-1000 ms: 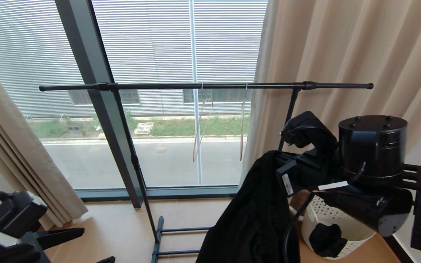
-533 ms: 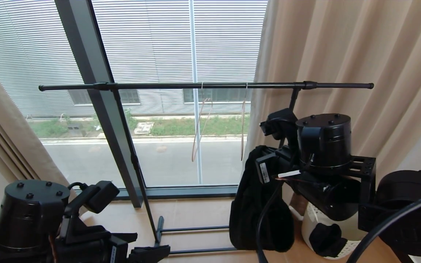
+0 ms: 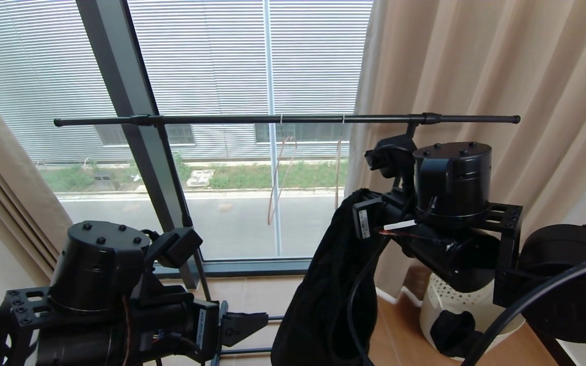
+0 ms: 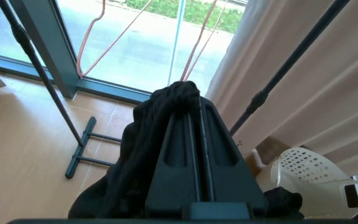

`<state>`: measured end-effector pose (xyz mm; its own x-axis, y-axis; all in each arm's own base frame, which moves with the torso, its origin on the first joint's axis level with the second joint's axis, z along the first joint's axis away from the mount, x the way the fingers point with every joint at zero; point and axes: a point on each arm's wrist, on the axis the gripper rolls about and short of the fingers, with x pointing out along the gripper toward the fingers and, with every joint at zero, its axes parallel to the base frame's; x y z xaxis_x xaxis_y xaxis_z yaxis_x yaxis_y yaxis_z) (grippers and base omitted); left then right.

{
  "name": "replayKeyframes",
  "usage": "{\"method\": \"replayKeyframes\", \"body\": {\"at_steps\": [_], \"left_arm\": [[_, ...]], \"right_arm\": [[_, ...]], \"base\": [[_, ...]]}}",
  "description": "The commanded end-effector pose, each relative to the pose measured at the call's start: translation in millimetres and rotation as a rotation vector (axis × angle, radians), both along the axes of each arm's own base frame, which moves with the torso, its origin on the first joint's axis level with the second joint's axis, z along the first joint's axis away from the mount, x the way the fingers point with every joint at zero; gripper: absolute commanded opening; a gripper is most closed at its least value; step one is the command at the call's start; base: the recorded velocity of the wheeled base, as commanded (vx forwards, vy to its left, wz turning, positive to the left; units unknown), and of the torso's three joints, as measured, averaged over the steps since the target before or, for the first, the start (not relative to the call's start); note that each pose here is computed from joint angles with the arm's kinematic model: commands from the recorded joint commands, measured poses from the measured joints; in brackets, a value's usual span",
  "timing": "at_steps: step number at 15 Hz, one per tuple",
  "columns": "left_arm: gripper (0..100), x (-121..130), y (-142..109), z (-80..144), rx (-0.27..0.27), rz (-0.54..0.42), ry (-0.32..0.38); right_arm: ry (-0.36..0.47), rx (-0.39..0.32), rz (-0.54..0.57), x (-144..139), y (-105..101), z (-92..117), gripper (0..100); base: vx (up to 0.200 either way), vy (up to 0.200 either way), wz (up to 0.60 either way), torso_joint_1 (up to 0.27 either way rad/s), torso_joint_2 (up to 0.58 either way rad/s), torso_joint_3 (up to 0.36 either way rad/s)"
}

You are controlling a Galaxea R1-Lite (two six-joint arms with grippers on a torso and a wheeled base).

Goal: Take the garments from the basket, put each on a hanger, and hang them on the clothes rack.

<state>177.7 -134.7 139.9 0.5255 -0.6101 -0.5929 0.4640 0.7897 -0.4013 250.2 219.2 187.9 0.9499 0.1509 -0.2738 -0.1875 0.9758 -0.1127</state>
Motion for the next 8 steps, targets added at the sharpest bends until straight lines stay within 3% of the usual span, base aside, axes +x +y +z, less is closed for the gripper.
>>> {"method": "replayKeyframes", "body": {"at_steps": [1, 6, 8], "left_arm": [[100, 6.1, -8.0, -9.6, 0.028, -0.012, 0.034], [100, -0.4, -22.9, -10.9, 0.026, -0.064, 0.042], [100, -0.1, -34.8, -13.4, 0.070, -0.043, 0.017]], "right_arm": [[0.006, -0.007, 0.036, -8.3, 11.8, -3.2, 0], [-0.083, 0.002, 0.077, -15.3, 48.3, 22.2, 0], [-0.111, 0.001, 0.017, -3.9, 60.6, 22.4, 0]], "base": [[0.000, 0.000, 0.00, 0.000, 0.00, 0.000], [0.000, 0.000, 0.00, 0.000, 0.00, 0.000], [0.000, 0.000, 0.00, 0.000, 0.00, 0.000]]}}
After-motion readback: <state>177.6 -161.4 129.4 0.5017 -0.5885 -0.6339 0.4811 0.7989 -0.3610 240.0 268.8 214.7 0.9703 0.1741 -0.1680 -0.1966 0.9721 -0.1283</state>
